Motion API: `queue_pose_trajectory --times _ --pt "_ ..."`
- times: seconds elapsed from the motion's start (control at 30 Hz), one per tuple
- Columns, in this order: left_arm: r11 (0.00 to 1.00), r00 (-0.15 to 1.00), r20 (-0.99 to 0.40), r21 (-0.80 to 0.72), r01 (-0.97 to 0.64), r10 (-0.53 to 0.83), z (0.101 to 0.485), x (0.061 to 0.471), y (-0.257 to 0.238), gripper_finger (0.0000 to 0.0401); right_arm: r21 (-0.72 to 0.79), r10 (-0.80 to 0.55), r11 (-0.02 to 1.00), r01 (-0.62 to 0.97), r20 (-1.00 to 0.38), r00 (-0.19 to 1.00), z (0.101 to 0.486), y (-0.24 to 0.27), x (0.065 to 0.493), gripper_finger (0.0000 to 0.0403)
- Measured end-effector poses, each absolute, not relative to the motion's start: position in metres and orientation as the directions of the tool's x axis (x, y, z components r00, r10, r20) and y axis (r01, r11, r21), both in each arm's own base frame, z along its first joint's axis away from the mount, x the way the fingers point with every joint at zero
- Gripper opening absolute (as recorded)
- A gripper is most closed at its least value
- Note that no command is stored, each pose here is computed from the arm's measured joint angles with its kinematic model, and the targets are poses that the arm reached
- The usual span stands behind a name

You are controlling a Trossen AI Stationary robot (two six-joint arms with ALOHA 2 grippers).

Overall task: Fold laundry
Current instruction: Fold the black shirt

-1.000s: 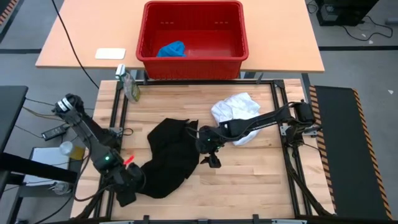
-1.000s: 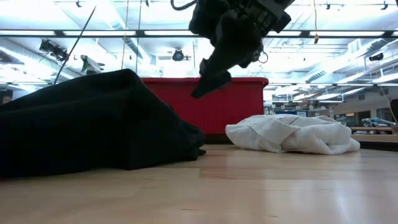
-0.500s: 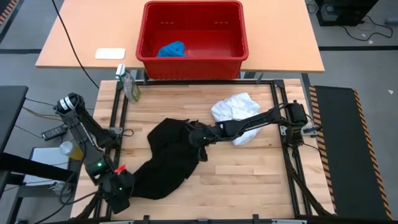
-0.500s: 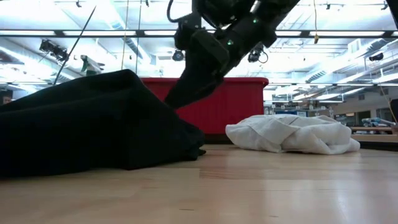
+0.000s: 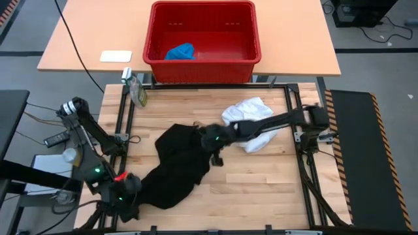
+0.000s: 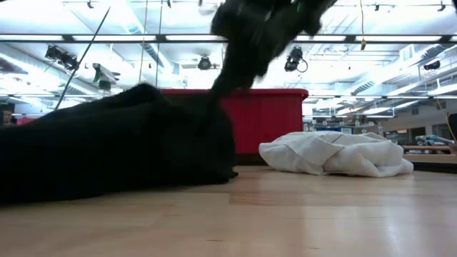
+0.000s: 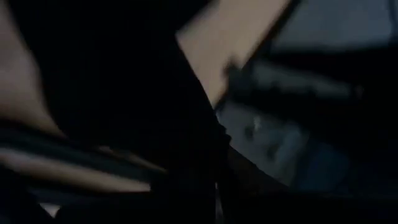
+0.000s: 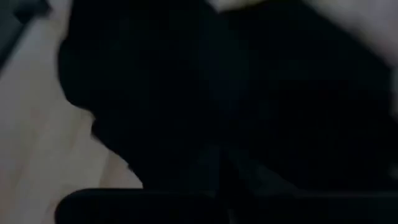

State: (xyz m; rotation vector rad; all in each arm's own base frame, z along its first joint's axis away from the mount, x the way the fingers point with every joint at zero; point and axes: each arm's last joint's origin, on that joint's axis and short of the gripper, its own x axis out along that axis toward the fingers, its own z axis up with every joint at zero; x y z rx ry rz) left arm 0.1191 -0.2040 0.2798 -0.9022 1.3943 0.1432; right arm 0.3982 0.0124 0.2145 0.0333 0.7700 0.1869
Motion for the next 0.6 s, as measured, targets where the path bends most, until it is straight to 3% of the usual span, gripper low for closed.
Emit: queue_pose_trajectory --times 0.17,0.3,0.4,0.6 --pt "0.686 0.564 -0.823 -0.451 -0.571 -0.071 0.360 0.117 -0.168 0.0002 -0.023 0.166 0.972 -0.232 -0.631 0.758 0.311 -0.003 0.356 0.0005" --pt "0.780 0.848 -0.477 -0.430 -0.455 0.231 0.435 0.113 -0.132 0.0001 -0.145 0.123 0.961 -0.234 -0.534 0.837 0.393 -0.012 0.313 0.0004" --pt "0.843 0.893 -0.271 -0.316 -0.436 0.360 0.482 0.110 -0.107 0.0001 -0.227 0.074 0.955 -0.188 -0.434 0.898 0.445 -0.016 0.285 0.0003" --pt "0.843 0.880 -0.099 -0.256 -0.473 0.464 0.555 0.101 -0.063 0.0001 -0.319 -0.043 0.948 -0.016 -0.175 0.984 0.524 -0.019 0.233 0.0002"
